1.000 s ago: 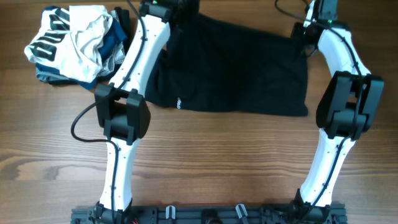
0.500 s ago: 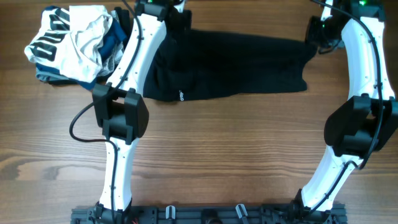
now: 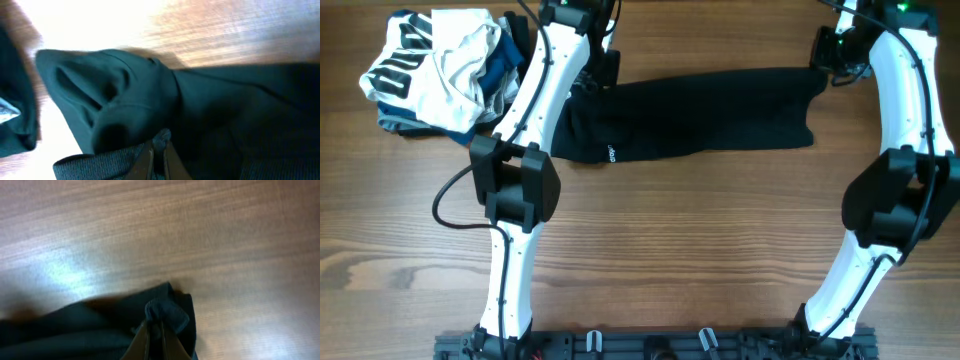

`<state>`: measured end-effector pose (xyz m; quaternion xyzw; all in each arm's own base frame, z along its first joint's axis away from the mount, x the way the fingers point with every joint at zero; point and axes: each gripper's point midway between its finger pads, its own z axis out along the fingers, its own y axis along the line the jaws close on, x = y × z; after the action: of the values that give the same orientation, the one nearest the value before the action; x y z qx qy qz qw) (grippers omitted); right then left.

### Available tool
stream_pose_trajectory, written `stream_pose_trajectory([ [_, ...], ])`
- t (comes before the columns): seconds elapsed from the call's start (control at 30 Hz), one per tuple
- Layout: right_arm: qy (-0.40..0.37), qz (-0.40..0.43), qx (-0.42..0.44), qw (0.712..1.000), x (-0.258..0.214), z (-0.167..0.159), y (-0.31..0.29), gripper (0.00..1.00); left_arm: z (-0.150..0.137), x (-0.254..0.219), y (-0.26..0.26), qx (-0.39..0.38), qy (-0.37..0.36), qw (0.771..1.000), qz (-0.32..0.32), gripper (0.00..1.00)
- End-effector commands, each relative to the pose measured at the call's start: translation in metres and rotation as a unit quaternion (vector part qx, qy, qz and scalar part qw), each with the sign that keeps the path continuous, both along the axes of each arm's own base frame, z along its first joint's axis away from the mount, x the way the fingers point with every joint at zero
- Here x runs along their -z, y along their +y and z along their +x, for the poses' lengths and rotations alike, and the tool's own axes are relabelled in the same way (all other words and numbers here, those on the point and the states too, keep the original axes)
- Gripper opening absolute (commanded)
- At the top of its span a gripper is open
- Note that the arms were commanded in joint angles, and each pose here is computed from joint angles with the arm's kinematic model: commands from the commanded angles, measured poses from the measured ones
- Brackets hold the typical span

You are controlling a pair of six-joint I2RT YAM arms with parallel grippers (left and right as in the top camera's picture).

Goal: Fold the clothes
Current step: 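Fold the top edge down toward the bottom with both grippers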

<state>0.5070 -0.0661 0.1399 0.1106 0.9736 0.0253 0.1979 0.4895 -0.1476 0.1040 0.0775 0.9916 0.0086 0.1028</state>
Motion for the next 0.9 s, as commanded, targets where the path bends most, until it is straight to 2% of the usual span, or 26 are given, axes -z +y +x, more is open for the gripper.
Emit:
stream_pose_trajectory([
  [0.0,0.020,-0.003,0.006,1.000,0.025,0.001,-0.009,0.04,0.016,-0.030,0.032,-0.057,-0.052,0.997,0.024,0.04],
  [0.2,0.052,0.009,0.003,0.999,0.046,-0.007,-0.008,0.04,0.012,-0.029,0.031,-0.079,-0.044,0.996,0.018,0.04],
  [0.4,0.112,0.037,-0.001,0.993,0.076,-0.032,0.003,0.05,-0.013,-0.006,0.019,-0.067,0.019,0.998,-0.002,0.05],
  [0.43,0.113,0.037,-0.001,0.993,0.076,-0.033,0.003,0.27,-0.018,-0.001,0.017,-0.064,0.028,0.998,0.001,0.15],
  [0.47,0.113,0.037,-0.001,0.993,0.076,-0.033,0.003,0.64,-0.022,0.004,0.015,-0.060,0.036,0.998,0.004,0.39],
  [0.5,0.112,0.037,-0.001,0.993,0.076,-0.032,0.003,0.81,-0.027,0.010,0.012,-0.056,0.046,0.997,0.008,0.56],
  [0.57,0.111,0.036,-0.003,0.993,0.076,-0.032,0.003,0.92,-0.032,0.016,0.010,-0.051,0.055,0.997,0.013,0.88],
  [0.6,0.109,0.034,-0.009,0.993,0.076,-0.031,0.003,0.96,-0.033,0.017,0.010,-0.051,0.057,0.997,0.013,0.97],
  [0.67,0.106,0.032,-0.014,0.994,0.075,-0.030,0.002,1.00,-0.032,0.017,0.010,-0.051,0.055,0.997,0.014,1.00],
  [0.77,0.107,0.035,-0.032,0.993,0.081,-0.029,0.002,1.00,-0.025,0.012,0.011,-0.055,0.039,0.998,0.008,1.00],
  [0.87,0.113,0.066,-0.079,0.988,0.094,-0.030,0.015,1.00,-0.015,-0.023,0.016,-0.063,-0.003,0.998,-0.008,1.00],
])
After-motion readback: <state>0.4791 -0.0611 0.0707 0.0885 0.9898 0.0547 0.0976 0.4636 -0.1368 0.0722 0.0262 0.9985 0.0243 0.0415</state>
